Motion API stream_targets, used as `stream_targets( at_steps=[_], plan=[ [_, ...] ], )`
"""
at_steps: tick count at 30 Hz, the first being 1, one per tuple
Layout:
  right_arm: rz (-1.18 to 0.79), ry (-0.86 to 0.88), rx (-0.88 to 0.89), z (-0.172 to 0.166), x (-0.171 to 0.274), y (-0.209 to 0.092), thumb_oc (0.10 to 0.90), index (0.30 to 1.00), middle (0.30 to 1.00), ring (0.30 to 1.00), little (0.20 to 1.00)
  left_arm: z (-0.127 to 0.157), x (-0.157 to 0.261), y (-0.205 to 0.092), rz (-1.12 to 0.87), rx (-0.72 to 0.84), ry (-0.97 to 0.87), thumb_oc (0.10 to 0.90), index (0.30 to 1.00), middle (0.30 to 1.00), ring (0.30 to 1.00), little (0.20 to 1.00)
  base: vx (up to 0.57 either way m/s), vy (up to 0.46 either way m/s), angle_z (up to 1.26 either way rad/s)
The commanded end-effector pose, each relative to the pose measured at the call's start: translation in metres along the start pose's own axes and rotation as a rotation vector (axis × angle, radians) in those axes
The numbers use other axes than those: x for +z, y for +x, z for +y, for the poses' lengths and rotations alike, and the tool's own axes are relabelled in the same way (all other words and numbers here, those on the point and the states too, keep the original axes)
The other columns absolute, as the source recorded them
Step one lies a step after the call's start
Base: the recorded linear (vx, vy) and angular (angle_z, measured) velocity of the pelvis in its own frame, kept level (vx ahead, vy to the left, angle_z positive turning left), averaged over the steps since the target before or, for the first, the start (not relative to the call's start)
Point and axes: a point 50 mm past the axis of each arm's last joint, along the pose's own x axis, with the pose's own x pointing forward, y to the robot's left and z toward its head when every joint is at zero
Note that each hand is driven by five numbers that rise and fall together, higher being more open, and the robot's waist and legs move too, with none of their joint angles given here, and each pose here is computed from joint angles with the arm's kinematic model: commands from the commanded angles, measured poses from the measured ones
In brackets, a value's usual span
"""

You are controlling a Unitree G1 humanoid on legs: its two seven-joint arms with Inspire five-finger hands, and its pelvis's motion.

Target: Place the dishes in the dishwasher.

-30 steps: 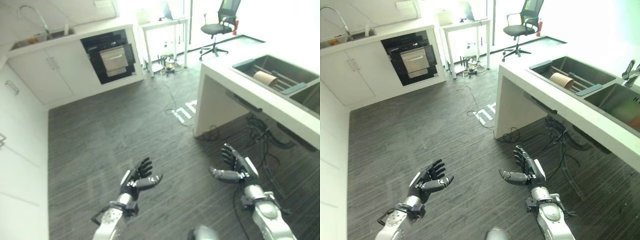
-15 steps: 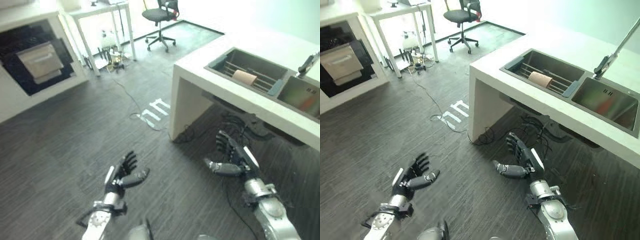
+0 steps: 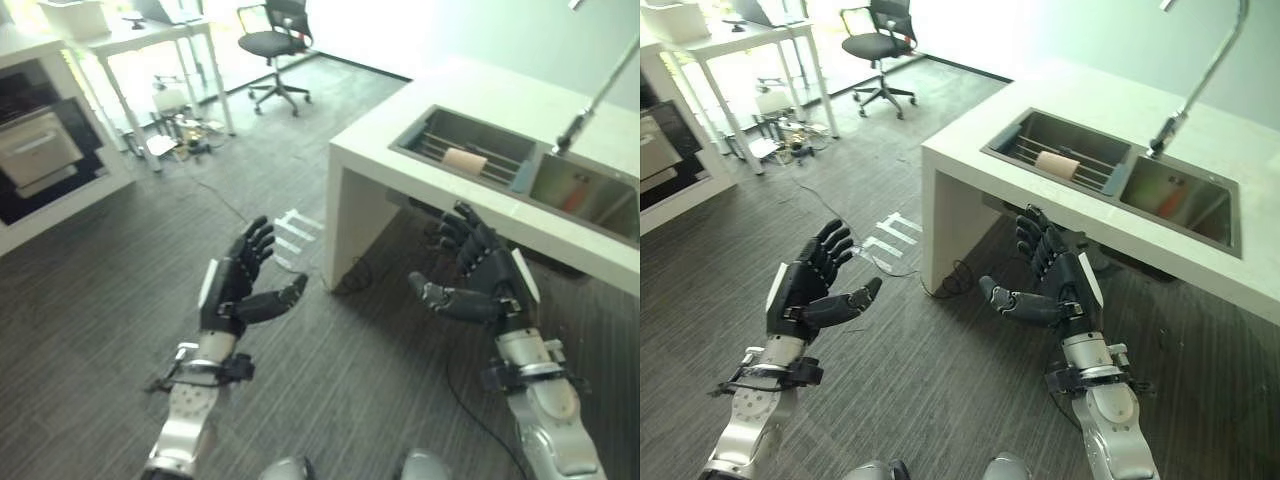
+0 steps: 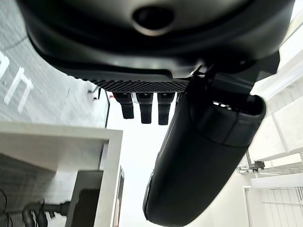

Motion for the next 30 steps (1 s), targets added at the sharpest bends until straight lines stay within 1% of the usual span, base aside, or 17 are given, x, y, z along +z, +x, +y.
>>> stream_targets(
  at_steps=[1, 4, 8, 11, 16, 18, 20, 24, 30],
  plan=[
    [-0.304, 0.032, -0.016, -0.002, 0.043, 0.020, 0.800, 0.900, 0.900, 0.900, 0.900, -0.024, 0.052, 0.016, -0.283, -0.142, -0.054, 0.800, 0.900, 0.900, 0.900, 0.900, 0.24, -0.274, -0.68],
    [-0.310, 0.002, -0.019, 0.006, 0.040, 0.020, 0.800, 0.900, 0.900, 0.900, 0.900, -0.025, 0.054, 0.020, -0.326, -0.129, -0.172, 0.800, 0.900, 0.900, 0.900, 0.900, 0.25, -0.275, -0.40],
    [-0.300, -0.022, -0.004, 0.003, 0.042, 0.024, 0.800, 0.900, 0.900, 0.900, 0.900, -0.027, 0.057, 0.023, -0.342, -0.125, -0.218, 0.800, 0.900, 0.900, 0.900, 0.900, 0.34, -0.353, -0.06],
    [-0.283, -0.026, 0.026, -0.003, 0.043, 0.027, 0.800, 0.900, 0.900, 0.900, 0.900, -0.026, 0.065, 0.023, -0.384, -0.085, -0.214, 0.800, 0.900, 0.900, 0.900, 0.900, 0.42, -0.329, -0.51],
    [-0.288, -0.049, 0.066, -0.007, 0.048, 0.028, 0.800, 0.900, 0.900, 0.900, 0.900, -0.028, 0.073, 0.018, -0.441, -0.069, -0.220, 0.800, 0.900, 0.900, 0.900, 0.900, 0.19, -0.180, -0.40],
    [-0.300, -0.065, 0.087, -0.005, 0.051, 0.029, 0.800, 0.900, 0.900, 0.900, 0.900, -0.028, 0.078, 0.015, -0.484, -0.061, -0.192, 0.800, 0.900, 0.900, 0.900, 0.900, 0.28, 0.059, -0.27],
    [-0.315, -0.068, 0.112, 0.003, 0.054, 0.035, 0.800, 0.900, 0.900, 0.900, 0.900, -0.023, 0.084, 0.012, -0.520, -0.023, -0.188, 0.800, 0.900, 0.900, 0.900, 0.900, 0.30, 0.160, -0.43],
    [-0.314, -0.055, 0.129, 0.003, 0.055, 0.032, 0.800, 0.900, 0.900, 0.900, 0.900, -0.021, 0.086, 0.007, -0.550, -0.014, -0.170, 0.800, 0.900, 0.900, 0.900, 0.900, 0.22, 0.257, -0.39],
    [-0.308, -0.055, 0.149, -0.001, 0.055, 0.033, 0.800, 0.900, 0.900, 0.900, 0.900, -0.010, 0.088, 0.001, -0.613, 0.010, -0.185, 0.800, 0.900, 0.900, 0.900, 0.900, 0.28, 0.274, -0.39]
  ],
)
